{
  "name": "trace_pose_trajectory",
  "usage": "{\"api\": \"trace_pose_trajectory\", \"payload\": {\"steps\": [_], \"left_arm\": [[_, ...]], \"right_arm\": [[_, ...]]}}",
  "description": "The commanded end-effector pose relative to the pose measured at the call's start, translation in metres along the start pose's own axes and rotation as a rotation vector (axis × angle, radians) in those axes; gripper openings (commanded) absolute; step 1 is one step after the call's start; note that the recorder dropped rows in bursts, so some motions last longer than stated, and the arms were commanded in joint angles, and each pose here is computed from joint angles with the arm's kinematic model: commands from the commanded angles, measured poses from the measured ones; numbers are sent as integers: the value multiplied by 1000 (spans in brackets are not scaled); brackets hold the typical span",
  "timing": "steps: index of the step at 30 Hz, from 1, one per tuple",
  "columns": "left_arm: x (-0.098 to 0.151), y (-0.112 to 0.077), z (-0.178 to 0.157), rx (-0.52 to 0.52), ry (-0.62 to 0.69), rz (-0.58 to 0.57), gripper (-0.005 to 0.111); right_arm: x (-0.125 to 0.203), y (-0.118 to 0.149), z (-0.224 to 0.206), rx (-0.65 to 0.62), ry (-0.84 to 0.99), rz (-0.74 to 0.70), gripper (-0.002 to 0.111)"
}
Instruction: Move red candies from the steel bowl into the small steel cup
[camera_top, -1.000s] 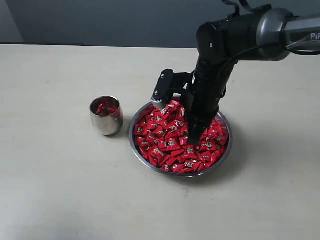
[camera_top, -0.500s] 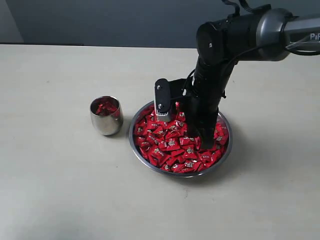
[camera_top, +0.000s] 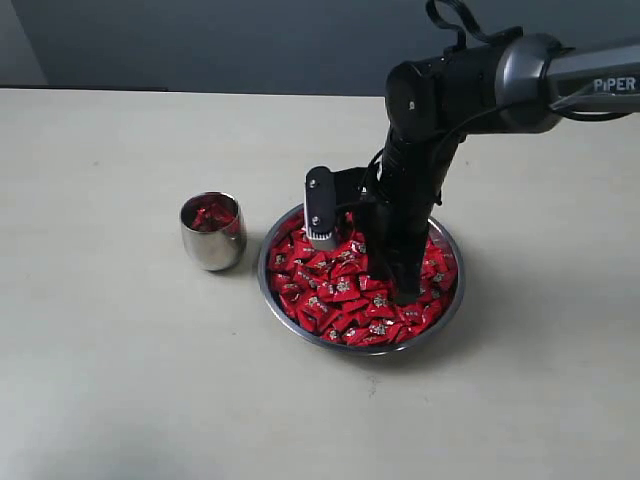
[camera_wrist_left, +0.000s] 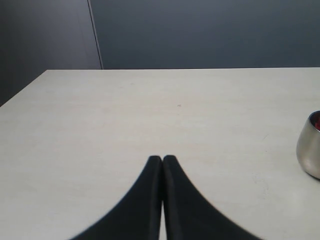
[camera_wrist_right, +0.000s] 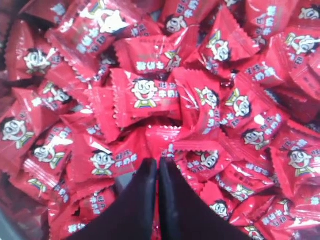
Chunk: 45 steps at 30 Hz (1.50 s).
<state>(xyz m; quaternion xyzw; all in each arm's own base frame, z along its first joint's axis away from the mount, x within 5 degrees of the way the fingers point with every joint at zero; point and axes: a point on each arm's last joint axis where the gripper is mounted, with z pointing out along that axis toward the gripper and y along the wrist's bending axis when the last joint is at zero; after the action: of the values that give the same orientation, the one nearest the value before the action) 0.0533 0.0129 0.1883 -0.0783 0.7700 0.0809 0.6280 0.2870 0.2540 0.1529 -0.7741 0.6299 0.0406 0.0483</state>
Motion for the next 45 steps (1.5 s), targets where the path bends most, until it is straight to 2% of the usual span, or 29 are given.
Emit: {"api": "trace_pose_trajectory", "payload": {"steps": [1, 3, 5, 9, 15, 45], "left_arm": [[1, 0, 0, -1, -2, -2, 0], [1, 0, 0, -1, -2, -2, 0], [1, 0, 0, -1, -2, -2, 0], [1, 0, 0, -1, -2, -2, 0], [1, 0, 0, -1, -2, -2, 0], [1, 0, 0, -1, -2, -2, 0]], "right_arm": [[-1, -1, -2, 10, -6, 27, 25], [-1, -1, -2, 10, -6, 29, 38], [-1, -2, -2, 17, -7, 27, 42], [-1, -5, -2, 47, -7, 17, 37], [-2, -8, -3, 82, -24, 17, 37], [3, -10, 22, 43, 26, 50, 35]]}}
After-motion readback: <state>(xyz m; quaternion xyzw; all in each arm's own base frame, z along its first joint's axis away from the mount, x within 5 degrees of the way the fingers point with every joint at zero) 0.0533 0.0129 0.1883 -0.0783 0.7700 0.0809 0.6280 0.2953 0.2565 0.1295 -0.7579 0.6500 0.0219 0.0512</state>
